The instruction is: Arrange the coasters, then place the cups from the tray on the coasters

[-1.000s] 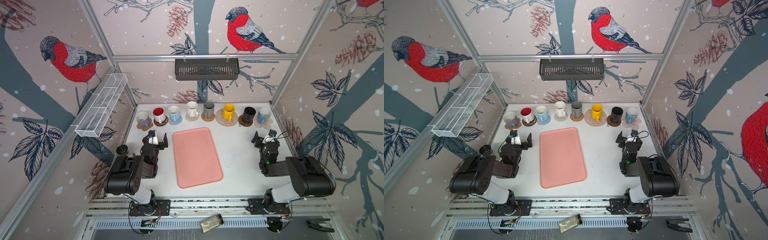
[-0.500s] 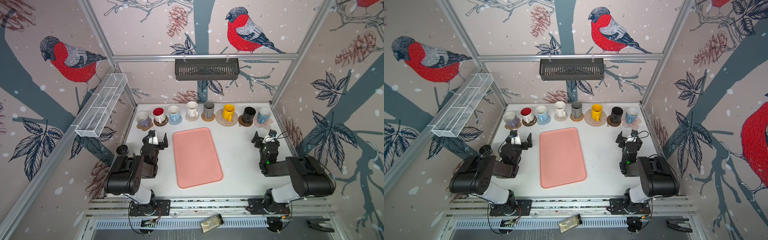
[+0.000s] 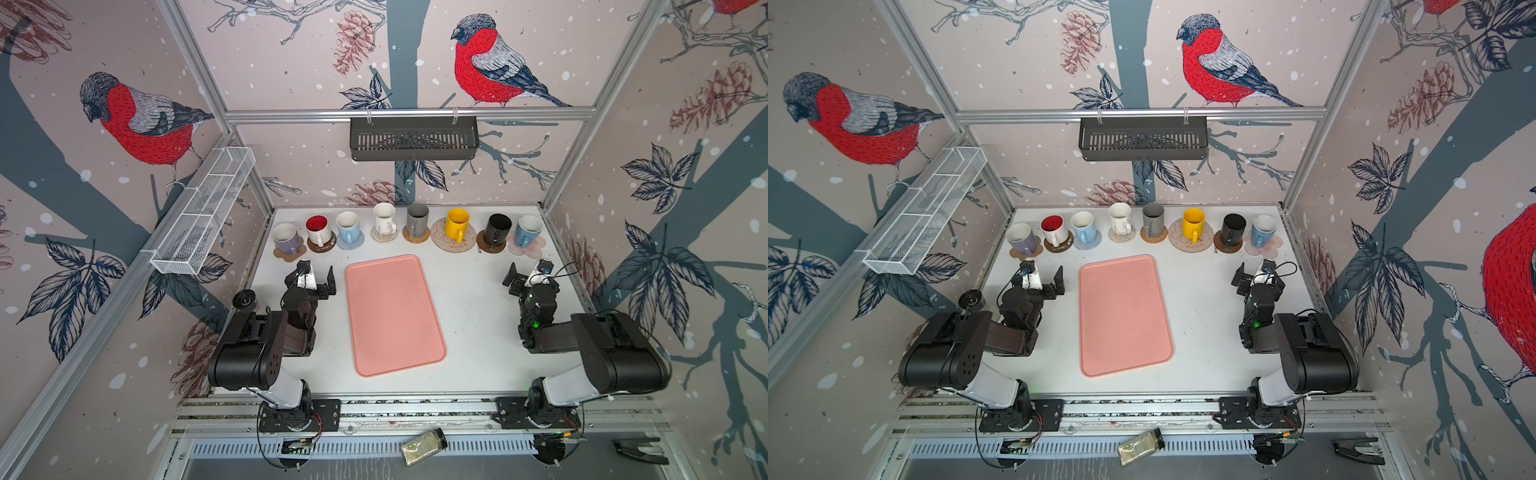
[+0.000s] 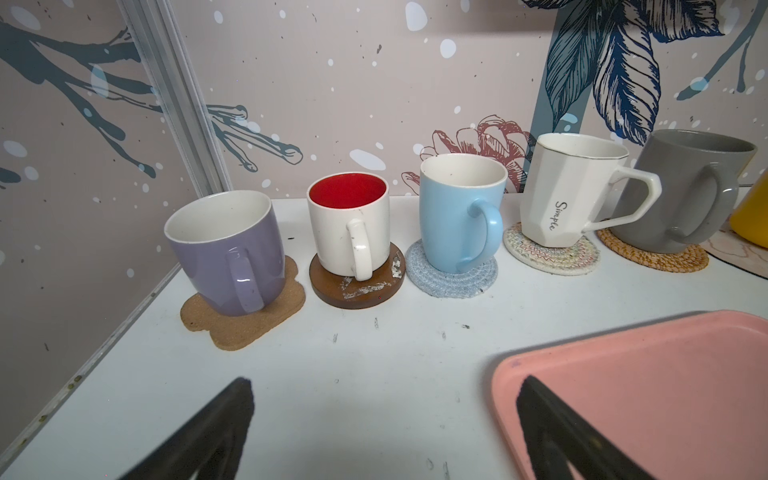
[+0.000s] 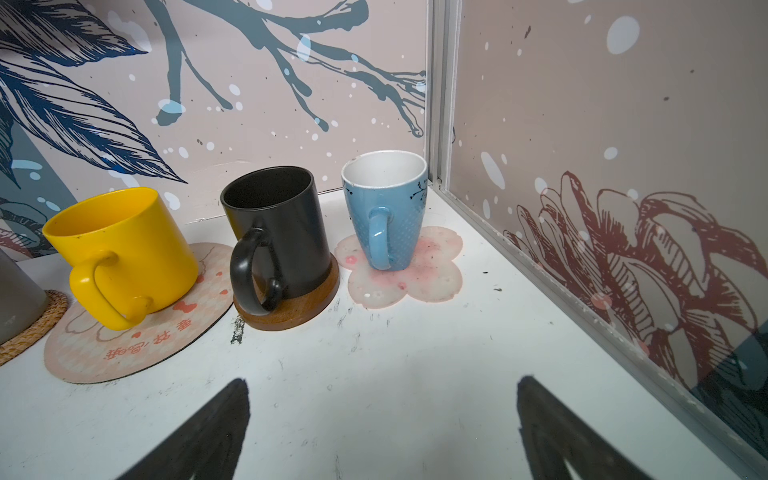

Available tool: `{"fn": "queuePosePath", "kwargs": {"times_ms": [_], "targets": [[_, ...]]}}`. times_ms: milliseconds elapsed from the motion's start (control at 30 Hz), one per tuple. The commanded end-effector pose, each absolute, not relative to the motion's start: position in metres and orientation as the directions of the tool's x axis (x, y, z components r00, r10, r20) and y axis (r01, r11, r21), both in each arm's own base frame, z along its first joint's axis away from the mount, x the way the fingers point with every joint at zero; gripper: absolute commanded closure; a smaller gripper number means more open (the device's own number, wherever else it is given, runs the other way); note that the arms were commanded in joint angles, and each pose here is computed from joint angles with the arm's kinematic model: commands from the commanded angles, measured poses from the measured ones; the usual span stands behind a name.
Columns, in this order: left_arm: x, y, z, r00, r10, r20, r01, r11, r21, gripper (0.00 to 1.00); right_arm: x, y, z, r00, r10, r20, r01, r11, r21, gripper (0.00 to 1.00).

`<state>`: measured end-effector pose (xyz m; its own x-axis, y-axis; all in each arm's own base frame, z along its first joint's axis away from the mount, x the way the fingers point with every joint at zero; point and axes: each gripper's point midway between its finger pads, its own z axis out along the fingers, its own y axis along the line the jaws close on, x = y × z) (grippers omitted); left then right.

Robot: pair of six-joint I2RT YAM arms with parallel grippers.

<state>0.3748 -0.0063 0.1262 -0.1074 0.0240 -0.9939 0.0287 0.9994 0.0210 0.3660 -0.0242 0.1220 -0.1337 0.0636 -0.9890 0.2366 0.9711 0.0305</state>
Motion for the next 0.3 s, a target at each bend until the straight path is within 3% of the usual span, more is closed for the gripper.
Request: {"fn": "queuePosePath", "kwargs": {"times_ms": [0, 267], "targets": [[0.3754, -0.0038, 0.1295, -0.095, 0.024, -0.995, 0.016, 1.0, 0.022, 0.01, 0.3661, -0.0254, 0.1283, -0.108, 0.065, -0.992, 0.243, 0.969, 0.037, 0.0], [0.376, -0.005, 0.1295, -0.096, 0.02, -0.995, 0.023, 1.0, 0.018, 0.01, 0.3702, -0.0248, 0.1256, -0.126, 0.074, -0.989, 0.213, 0.976, 0.046, 0.01]]}}
